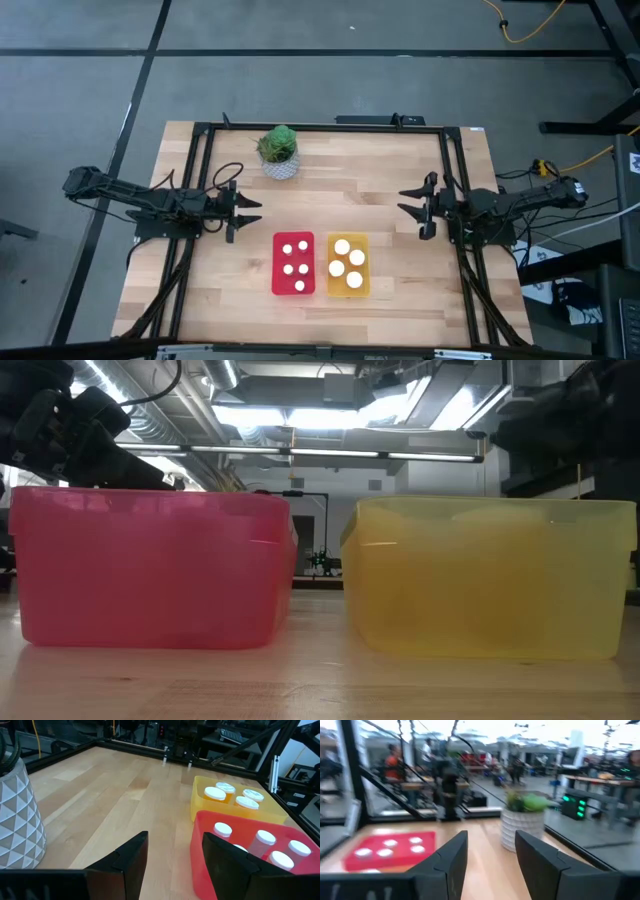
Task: Pick and place medicine bottles into bin by pill shape (circle, oval)
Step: Return to Home Position
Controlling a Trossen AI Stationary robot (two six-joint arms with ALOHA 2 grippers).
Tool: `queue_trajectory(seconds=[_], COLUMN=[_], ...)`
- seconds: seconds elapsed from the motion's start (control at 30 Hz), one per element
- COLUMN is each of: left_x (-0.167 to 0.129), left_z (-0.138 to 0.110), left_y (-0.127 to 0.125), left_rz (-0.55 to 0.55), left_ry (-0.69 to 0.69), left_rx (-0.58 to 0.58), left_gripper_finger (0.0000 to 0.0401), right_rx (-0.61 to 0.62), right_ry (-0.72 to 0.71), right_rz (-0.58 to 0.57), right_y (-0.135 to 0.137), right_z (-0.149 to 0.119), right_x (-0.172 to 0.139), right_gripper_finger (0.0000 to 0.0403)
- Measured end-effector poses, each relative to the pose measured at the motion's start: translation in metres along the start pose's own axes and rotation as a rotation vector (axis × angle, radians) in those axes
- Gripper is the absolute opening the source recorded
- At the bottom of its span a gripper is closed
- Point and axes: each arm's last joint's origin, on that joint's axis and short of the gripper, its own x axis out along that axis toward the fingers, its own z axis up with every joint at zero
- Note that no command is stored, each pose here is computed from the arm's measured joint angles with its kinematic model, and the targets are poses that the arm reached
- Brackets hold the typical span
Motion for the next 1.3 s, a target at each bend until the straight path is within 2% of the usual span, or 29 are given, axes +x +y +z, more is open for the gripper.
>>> queue_trajectory(seconds=[0.2,0.33,0.53,1.3], left_x=[0.0,0.0,0.0,0.0], left_z=[0.0,0.0,0.0,0.0], left_y=[0.0,0.0,0.0,0.0], left_rz=[0.0,0.0,0.001,0.0], left_ry=[0.0,0.0,0.0,0.0], left_rx=[0.0,0.0,0.0,0.0], left_gripper_finger=[0.0181,0.0181,0.0181,0.0181], right_rx=[-0.008,0.011,0.002,0.01], right_ry=[0.155,0.284,0.323,0.322], right_rz=[-0.134,-0.181,-0.013,-0.007], right_y=[-0.015,-0.021,-0.018,-0.018], right_z=[-0.016,-0.029,-0.032,-0.032], right_x=[0.002,0.0,0.0,0.0], right_gripper_finger=[0.0167,0.0167,0.0167,0.0167])
